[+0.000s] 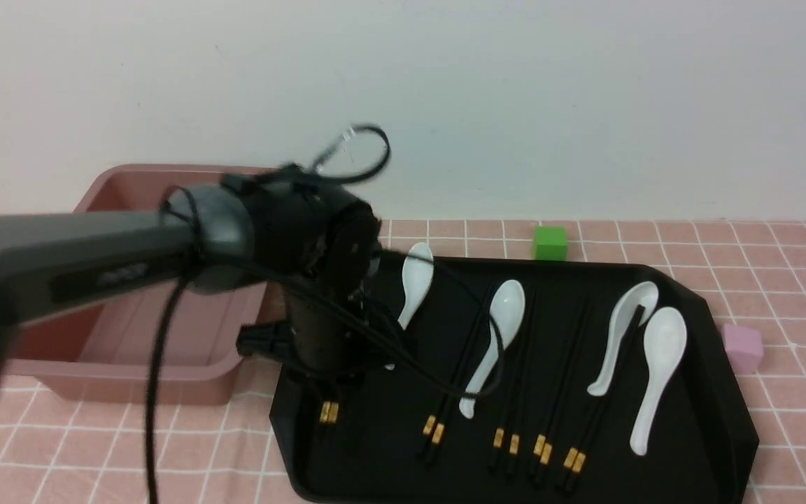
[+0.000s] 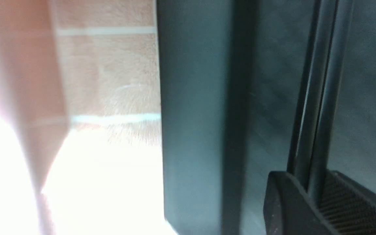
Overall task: On pink tablecloth take chopsticks from black tray and put them in box.
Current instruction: 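Reach over to the black tray and grasp a pair of chopsticks with the left gripper, then place the chopsticks into the pink bin with the left gripper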
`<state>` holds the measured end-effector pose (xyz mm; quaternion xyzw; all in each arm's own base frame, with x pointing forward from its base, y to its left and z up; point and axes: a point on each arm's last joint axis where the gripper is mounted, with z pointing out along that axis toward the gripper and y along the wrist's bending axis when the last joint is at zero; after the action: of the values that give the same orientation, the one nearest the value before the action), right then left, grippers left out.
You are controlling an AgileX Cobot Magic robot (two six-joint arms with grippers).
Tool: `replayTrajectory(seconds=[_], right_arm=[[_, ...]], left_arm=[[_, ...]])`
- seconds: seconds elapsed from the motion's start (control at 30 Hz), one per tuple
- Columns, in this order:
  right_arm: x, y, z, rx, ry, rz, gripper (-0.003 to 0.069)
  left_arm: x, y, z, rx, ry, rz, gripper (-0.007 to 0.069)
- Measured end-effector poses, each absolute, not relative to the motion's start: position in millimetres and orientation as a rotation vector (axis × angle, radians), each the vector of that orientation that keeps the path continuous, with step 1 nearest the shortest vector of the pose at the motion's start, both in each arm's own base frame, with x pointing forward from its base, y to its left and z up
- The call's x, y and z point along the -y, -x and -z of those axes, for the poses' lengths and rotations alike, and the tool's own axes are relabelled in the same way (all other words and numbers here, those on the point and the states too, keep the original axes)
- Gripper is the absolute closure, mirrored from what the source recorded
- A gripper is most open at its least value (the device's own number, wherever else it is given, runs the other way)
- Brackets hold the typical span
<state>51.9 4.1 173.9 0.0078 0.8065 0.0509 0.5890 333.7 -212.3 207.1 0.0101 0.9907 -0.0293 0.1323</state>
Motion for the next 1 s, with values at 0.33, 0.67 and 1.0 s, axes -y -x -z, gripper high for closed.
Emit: replayTrajectory(seconds=[0.33,0.67,1.0], right_arm=[[-4.1,-51.9,-173.9,-1.878,-0.018,-0.119,0.0419],[-4.1,-51.9,-173.9,-1.878,-0.018,-0.119,0.0419],[-4.1,-51.9,-173.9,-1.878,-0.018,-0.119,0.0419]], left_arm=[[161.1,-295.3,-329.0,-2.578,-0.121,0.152,0.0502],[57.6,-349.7,-284.5,-2.691,0.187,-0.014,0.0502],[47.2,-379.0,-236.3,-2.728,0.179,-0.083,0.0502]])
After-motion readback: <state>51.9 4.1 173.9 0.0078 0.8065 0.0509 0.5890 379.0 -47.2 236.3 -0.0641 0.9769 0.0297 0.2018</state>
